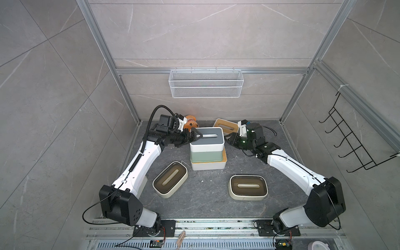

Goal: Stack the tissue boxes
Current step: Adjust the tissue box on the tissue box.

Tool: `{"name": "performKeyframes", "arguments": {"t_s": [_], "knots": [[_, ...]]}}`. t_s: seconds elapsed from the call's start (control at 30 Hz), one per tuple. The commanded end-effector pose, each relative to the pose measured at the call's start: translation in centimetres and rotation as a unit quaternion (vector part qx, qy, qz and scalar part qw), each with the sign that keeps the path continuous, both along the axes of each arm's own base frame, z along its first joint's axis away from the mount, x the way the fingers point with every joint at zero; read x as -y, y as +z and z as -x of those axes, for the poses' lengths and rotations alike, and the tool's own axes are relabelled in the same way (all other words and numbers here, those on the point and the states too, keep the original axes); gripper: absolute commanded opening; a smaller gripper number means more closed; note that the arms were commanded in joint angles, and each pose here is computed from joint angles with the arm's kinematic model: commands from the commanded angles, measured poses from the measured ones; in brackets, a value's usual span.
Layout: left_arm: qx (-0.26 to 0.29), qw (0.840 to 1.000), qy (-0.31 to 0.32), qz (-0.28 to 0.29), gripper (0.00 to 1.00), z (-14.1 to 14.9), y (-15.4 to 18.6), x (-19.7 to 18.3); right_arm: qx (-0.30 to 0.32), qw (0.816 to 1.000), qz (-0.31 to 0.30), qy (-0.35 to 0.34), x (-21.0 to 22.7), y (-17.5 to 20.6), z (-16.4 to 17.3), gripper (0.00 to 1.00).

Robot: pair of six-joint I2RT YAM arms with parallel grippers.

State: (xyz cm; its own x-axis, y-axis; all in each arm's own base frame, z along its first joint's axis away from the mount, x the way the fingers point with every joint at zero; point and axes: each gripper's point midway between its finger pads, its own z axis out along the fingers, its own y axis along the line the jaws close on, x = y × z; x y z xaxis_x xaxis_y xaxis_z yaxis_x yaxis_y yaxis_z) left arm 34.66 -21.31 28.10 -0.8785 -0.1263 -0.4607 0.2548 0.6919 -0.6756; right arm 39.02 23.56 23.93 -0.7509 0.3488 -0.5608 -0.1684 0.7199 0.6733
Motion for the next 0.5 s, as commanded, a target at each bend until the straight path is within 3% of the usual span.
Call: {"name": "performKeyframes", "arguments": {"t_s": [0.0, 0.23, 0.33, 0.47], "knots": [[0.054, 0.998, 0.028, 0.006, 1.00, 0.2, 4.1, -1.4, 0.021, 0.999, 0.023, -0.010, 0.8, 1.9, -1.0, 0.51], [0.152, 0.984, 0.093, -0.028, 1.00, 3.4, 7.4, -5.5, 0.022, 0.994, 0.093, -0.061, 6.0, 2.2, -4.9, 0.74], [0.193, 0.976, 0.092, -0.032, 1.00, 5.4, 8.0, -6.4, 0.026, 0.988, 0.143, -0.054, 7.2, 1.5, -7.0, 0.85], [0.247, 0.966, 0.080, -0.021, 1.00, 7.6, 8.1, -6.8, 0.036, 0.975, 0.217, -0.023, 7.3, 0.0, -9.6, 0.92]]}}
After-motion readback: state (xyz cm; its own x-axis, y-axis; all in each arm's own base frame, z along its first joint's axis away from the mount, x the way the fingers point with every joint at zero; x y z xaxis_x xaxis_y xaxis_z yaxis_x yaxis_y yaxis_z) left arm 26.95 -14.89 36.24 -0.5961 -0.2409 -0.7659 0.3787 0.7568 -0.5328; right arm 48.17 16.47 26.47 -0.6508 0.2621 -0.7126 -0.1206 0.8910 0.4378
